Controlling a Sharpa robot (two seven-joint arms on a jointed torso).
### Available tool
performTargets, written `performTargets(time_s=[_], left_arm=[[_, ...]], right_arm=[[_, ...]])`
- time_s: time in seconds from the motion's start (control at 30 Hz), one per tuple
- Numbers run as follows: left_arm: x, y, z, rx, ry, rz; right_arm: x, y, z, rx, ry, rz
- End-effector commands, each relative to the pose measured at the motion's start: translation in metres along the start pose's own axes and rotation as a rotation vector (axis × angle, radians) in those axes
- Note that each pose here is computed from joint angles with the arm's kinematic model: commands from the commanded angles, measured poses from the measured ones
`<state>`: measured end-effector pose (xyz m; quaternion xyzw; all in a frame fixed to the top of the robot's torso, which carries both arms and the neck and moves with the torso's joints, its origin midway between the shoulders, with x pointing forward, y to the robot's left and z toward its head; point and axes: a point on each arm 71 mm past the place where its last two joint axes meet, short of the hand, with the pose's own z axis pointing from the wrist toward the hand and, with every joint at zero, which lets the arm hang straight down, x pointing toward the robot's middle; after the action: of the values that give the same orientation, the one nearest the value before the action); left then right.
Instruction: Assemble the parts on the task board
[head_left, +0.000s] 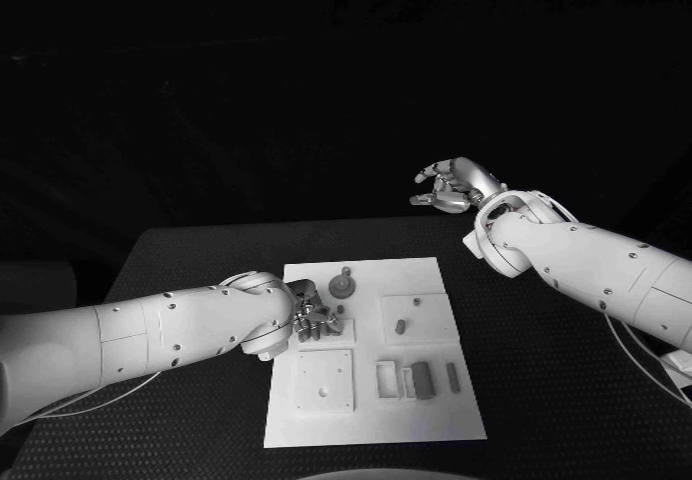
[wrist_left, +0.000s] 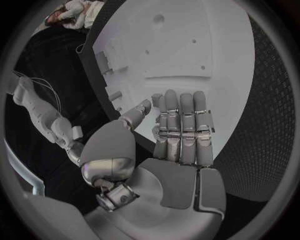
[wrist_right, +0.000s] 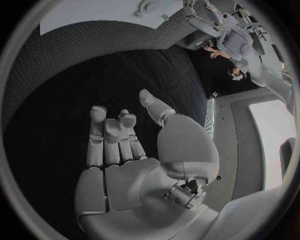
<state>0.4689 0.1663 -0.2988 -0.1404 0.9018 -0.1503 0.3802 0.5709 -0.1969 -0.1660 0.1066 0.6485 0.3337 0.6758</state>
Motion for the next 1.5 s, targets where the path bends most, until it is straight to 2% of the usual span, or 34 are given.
performTargets(time_s=[0.03,0.33,0.7,1.1,1.5], left_arm=[[0.0051,0.0015,0.0003,0.004,0.02,-0.002],[0.0015,0.0085,-0.0006,-0.008,0.008,-0.01],[0.0025,0.0055,-0.0004,0.003,0.009,-0.016],[0.0019,0.0089,-0.0038,0.017,0.017,-0.041],[0.004,0.0029,-0.0083,0.041,0.044,-0.053]], right_arm=[[0.0007,0.0004,-0.0002,-0.007,0.01,0.0],[0.0004,-0.0014,-0.001,-0.004,0.009,0.0],[0.0007,-0.0012,-0.0012,-0.004,0.01,0.0],[0.0,-0.0031,-0.0017,0.001,0.011,-0.001],[0.002,-0.0047,-0.0021,0.006,0.017,-0.001]])
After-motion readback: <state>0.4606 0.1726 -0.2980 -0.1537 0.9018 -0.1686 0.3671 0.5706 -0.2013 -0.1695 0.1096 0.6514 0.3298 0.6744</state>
